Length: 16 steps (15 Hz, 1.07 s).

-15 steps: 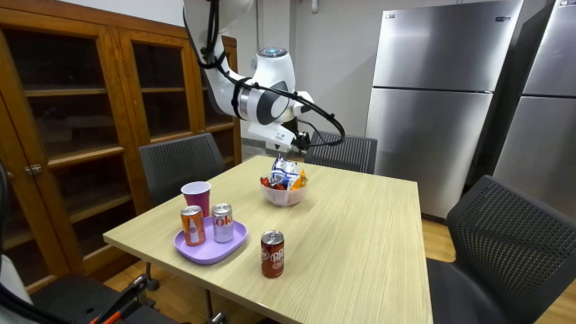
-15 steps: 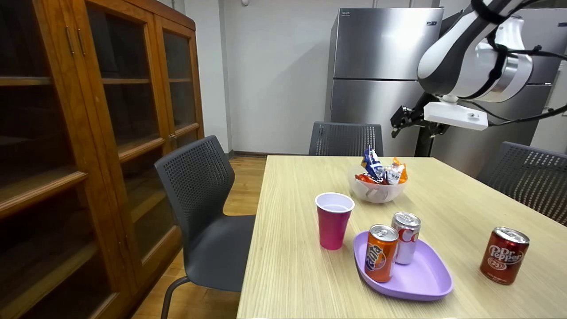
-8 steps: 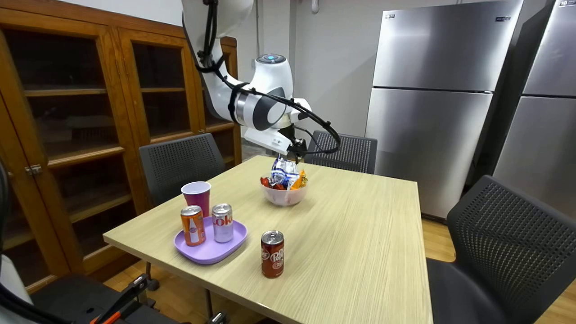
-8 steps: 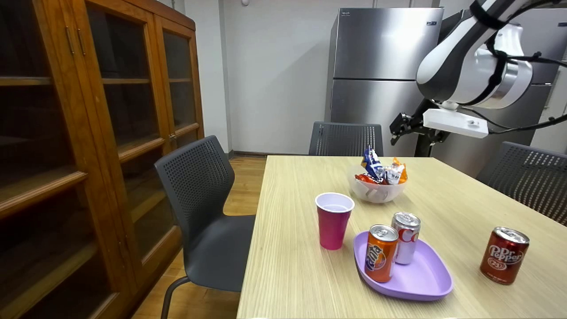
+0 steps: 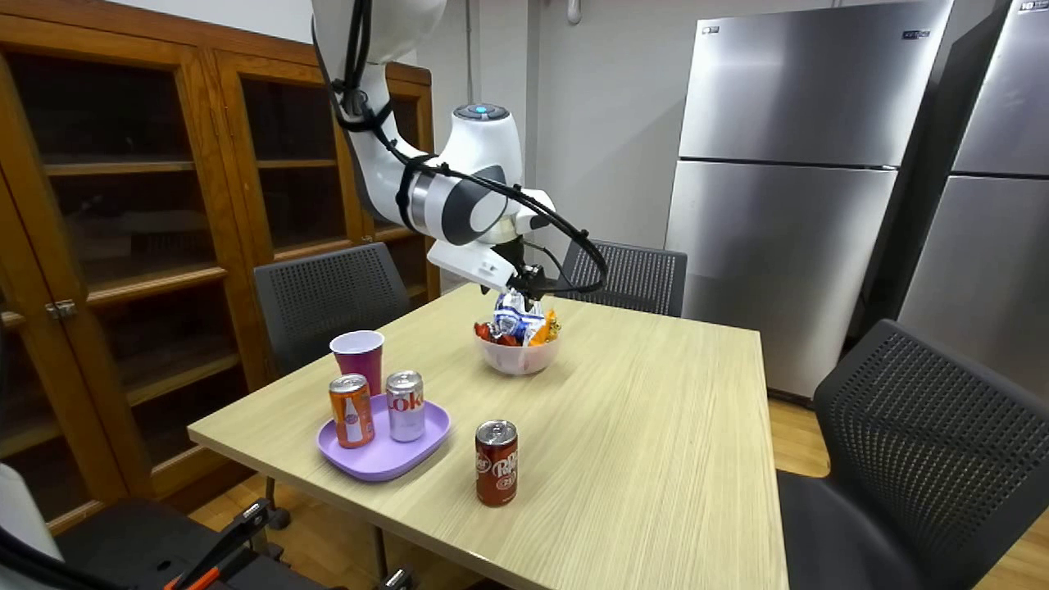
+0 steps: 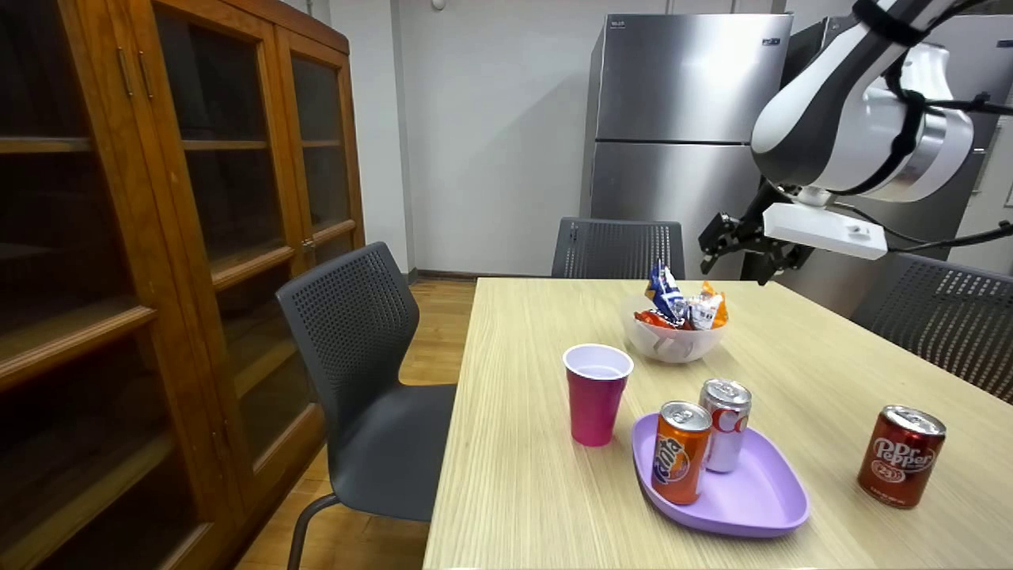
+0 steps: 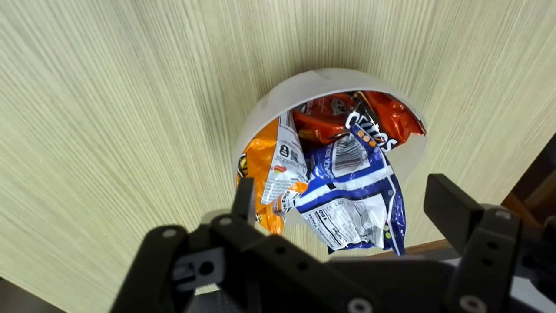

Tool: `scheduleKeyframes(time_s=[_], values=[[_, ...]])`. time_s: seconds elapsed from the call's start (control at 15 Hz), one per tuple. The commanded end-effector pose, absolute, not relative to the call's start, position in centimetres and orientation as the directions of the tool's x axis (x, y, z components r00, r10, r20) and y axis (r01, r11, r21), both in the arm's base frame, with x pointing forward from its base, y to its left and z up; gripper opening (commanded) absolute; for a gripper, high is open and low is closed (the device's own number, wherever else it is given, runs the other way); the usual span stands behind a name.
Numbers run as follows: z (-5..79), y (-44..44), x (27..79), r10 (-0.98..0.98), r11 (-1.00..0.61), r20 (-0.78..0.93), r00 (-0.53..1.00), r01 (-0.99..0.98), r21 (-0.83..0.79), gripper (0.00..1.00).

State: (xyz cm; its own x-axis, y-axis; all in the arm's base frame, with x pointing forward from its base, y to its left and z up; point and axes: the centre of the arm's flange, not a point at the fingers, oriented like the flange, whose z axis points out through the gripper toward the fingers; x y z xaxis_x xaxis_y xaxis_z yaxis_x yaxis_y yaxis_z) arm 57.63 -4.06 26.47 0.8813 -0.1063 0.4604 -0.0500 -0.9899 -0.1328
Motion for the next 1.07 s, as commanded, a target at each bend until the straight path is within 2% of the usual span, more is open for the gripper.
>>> scheduleKeyframes(time_s=[0.0,1.0], values=[[27.9,-4.6,54.0,-0.089,-0.993,0.425,0.901,-0.046,-0.110,1.00],[25.7,-9.0,46.8,-0.149,-0.989,0.293,0.945,-0.150,-0.018,1.00]])
